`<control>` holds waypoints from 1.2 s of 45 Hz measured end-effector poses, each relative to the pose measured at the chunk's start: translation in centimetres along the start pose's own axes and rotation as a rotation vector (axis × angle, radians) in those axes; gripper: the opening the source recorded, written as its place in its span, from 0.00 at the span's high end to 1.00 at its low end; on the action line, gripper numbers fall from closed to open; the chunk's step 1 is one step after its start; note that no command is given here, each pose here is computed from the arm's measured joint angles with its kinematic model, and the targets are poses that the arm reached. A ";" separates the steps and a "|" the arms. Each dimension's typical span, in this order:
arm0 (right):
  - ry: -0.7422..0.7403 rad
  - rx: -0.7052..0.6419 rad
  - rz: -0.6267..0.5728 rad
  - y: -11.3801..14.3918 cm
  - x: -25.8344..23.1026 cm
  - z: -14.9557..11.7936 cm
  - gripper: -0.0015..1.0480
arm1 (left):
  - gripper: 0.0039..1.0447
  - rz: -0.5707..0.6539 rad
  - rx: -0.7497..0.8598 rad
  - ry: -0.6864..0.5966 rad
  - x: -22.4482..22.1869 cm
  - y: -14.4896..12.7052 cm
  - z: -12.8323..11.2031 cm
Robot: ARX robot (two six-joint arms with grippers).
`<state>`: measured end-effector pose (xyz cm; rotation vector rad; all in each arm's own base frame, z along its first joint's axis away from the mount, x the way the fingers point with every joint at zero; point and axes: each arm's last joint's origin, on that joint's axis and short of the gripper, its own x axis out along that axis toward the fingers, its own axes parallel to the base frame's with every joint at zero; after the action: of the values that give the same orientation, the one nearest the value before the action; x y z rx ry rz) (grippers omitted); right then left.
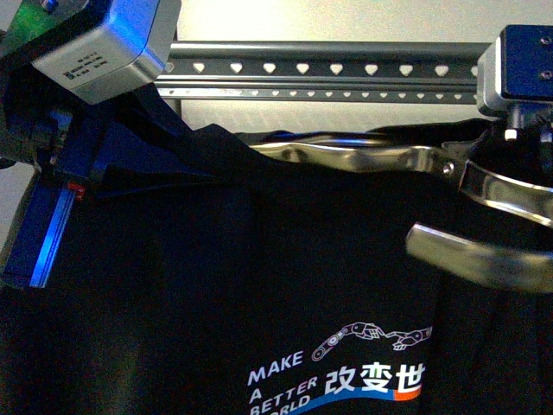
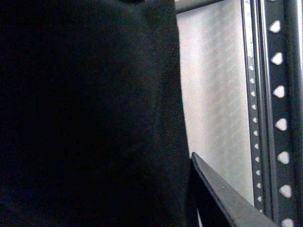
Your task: Hang clothes on hanger
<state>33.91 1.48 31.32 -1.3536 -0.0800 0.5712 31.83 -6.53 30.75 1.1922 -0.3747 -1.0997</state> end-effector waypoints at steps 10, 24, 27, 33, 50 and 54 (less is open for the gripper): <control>-0.010 0.154 0.066 2.9 -1.1 -1.3 0.96 | 0.67 0.003 -0.004 -0.007 0.0 0.1 0.0; 0.201 0.397 0.187 6.1 -2.1 -4.8 0.96 | 0.21 0.003 -0.004 -0.013 0.0 0.1 0.1; 0.249 0.463 0.203 6.6 -2.1 -5.4 0.96 | 0.12 0.003 -0.004 -0.013 0.0 0.1 0.1; 0.289 0.649 0.265 7.5 -2.1 -5.3 0.96 | 0.06 0.175 -0.062 0.213 0.5 -0.1 -0.2; 0.372 1.353 0.221 5.5 -1.0 -2.6 0.97 | 0.08 1.430 -1.382 0.158 -8.1 3.0 -0.5; 0.338 1.514 0.149 2.6 -0.9 -2.2 0.97 | 0.24 1.216 -1.375 0.206 -8.7 0.8 1.0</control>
<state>33.09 -0.57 28.62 0.0506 0.6261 0.3395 27.39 0.09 34.38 -0.2494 -0.0575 0.0144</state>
